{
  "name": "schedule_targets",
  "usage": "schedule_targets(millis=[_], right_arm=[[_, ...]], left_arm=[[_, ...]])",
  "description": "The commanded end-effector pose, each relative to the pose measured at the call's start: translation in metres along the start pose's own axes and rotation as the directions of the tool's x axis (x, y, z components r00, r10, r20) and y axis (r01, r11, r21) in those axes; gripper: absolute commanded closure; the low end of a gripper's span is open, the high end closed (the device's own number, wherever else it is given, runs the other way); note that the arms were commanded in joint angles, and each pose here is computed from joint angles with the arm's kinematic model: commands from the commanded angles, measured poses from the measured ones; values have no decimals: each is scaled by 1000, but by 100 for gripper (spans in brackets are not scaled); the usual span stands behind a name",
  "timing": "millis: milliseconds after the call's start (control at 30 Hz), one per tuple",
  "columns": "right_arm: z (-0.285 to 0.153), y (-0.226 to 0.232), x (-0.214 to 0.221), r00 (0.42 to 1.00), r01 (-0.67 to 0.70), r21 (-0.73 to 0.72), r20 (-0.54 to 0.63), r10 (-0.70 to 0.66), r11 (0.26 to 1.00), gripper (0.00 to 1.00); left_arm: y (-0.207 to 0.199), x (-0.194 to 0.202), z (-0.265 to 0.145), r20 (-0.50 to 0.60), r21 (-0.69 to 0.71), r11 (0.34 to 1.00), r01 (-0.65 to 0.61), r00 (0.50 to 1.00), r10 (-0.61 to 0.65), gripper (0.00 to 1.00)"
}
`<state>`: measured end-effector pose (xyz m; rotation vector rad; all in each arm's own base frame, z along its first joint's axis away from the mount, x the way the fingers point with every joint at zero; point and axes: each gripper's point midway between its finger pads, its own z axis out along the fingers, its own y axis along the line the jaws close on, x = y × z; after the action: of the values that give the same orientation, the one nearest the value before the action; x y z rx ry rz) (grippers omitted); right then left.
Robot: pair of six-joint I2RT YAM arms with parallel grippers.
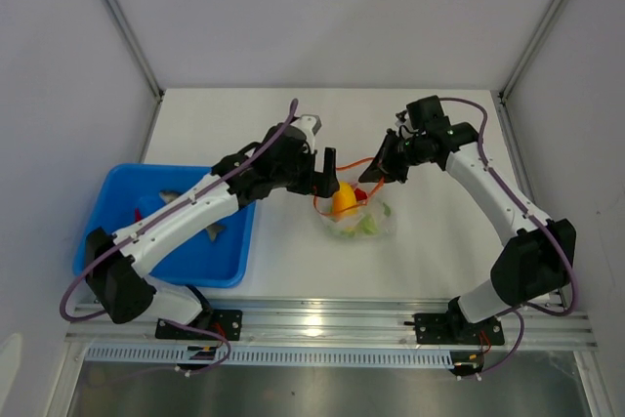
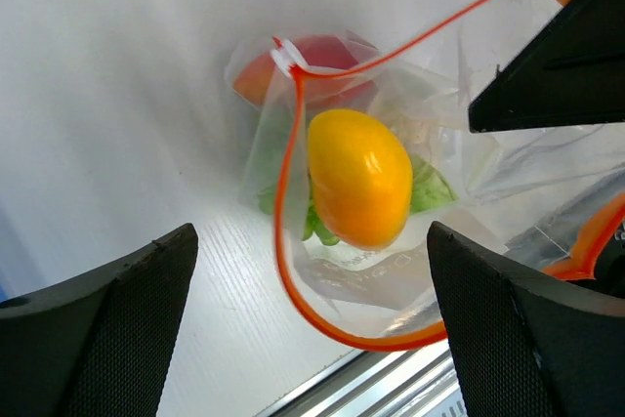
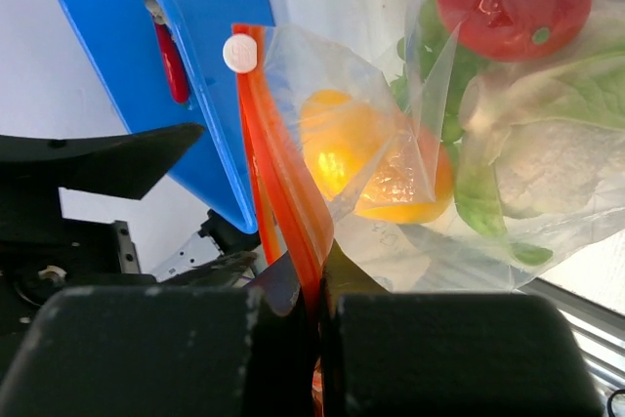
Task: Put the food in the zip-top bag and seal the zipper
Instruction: Place the fake fruit in the zipper food storage bag, then adjust the zipper food storage bag at the center of the board.
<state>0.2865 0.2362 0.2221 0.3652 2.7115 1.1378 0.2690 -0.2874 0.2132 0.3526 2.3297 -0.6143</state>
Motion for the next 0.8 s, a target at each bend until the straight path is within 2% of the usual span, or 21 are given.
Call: schedule_targets(millis=[0, 233, 300, 500, 533, 600, 633, 700, 733, 767], right_arm=[[-15, 6, 5, 999, 33, -24, 25, -32, 999, 100], [-18, 5, 6, 999, 46, -15, 30, -46, 999, 100], [-18, 5, 6, 998, 47, -14, 29, -47, 999, 100], [-17, 3, 5, 999, 48, -9, 25, -47, 999, 100], [-17, 3, 5, 998, 51, -7, 27, -50, 999, 100], [-16, 1, 4, 998, 51, -3, 25, -51, 999, 100], [-15, -1, 4, 998, 51, 1, 22, -51, 999, 100], [-15, -3, 3, 998, 56, 8, 21, -56, 998, 100], [-14, -4, 3, 998, 59, 14, 23, -59, 998, 100], [-15, -6, 2, 997, 68, 25, 24, -68, 997, 100]], left_arm=[[13, -12, -11, 24, -37, 999, 20, 1000, -19, 0], [13, 2, 8, -67, 14, 999, 52, 996, -51, 1], [4, 5, 13, -92, 62, 996, 56, 995, -50, 4], [-14, 14, 26, -154, 160, 981, 106, 985, -81, 24], [-19, 22, 31, -194, 199, 971, 130, 977, -91, 38], [-27, 23, 33, -223, 271, 948, 166, 969, -106, 55], [-33, 26, 31, -245, 317, 931, 183, 964, -106, 73], [-34, 22, 30, -233, 328, 929, 173, 968, -97, 95], [-36, 14, 27, -218, 334, 929, 160, 972, -89, 99], [-36, 14, 24, -217, 331, 931, 155, 972, -85, 99]])
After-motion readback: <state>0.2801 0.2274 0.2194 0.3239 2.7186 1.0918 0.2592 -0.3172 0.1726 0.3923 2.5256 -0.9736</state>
